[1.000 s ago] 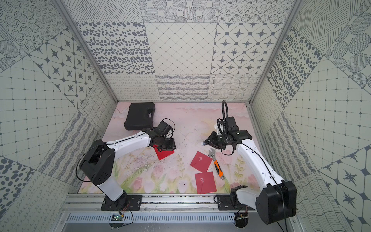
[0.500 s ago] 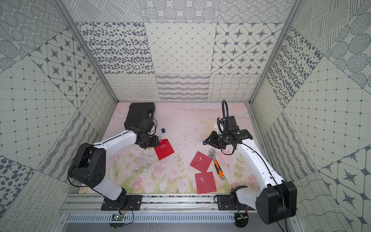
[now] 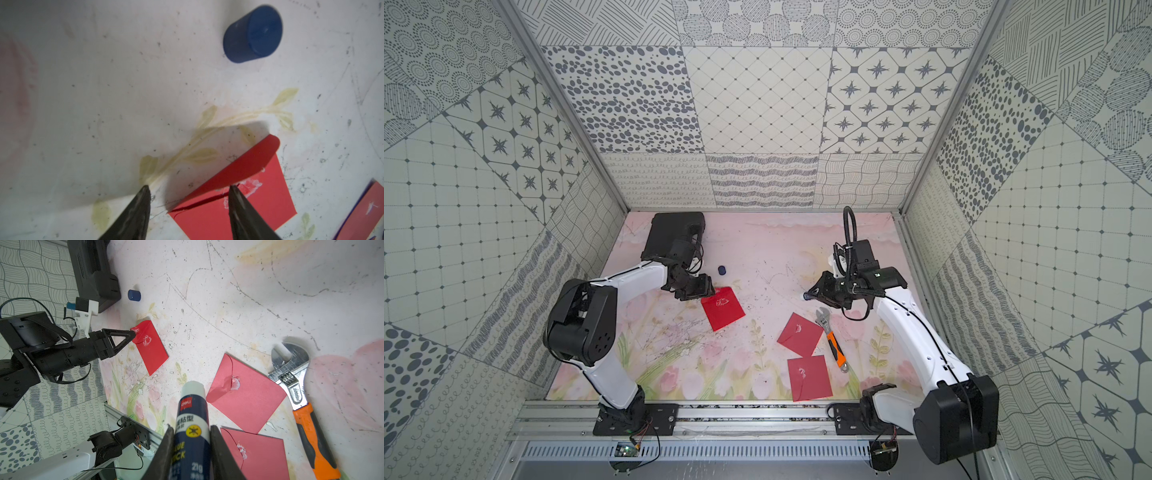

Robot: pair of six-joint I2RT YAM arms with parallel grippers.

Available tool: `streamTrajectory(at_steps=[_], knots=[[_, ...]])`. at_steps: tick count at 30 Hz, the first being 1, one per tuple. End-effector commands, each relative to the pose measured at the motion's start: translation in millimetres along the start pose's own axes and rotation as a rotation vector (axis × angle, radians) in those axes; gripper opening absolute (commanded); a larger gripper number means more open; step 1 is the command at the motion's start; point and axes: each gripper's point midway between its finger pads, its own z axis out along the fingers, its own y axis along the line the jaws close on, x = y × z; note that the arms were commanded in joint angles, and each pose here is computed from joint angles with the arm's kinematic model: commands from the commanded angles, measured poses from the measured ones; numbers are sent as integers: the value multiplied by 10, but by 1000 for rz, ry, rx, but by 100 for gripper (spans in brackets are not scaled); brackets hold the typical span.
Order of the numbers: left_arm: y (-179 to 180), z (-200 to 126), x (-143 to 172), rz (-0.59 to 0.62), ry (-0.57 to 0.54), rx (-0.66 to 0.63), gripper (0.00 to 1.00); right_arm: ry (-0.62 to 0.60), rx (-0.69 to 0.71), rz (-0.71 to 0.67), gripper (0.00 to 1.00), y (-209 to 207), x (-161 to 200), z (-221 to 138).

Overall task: Seal the envelope with a glue stick
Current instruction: Move the envelope to the center of the board.

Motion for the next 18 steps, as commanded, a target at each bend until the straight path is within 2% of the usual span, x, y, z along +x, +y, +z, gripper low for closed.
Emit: streamTrajectory(at_steps=[1,10,14,18], knots=[[-161,32,163,-3,56,126,55,-44,-26,-43,0,113,-91,-100],[-347,-35,482,13,71,167,40,-38,-30,-36,0,104,-92,-64],[-405,5,614,56,88,110,30,-35,-28,-34,0,101,-91,-54],[-418,28,706,96,103,53,24,-36,-29,-36,0,106,-93,-58]])
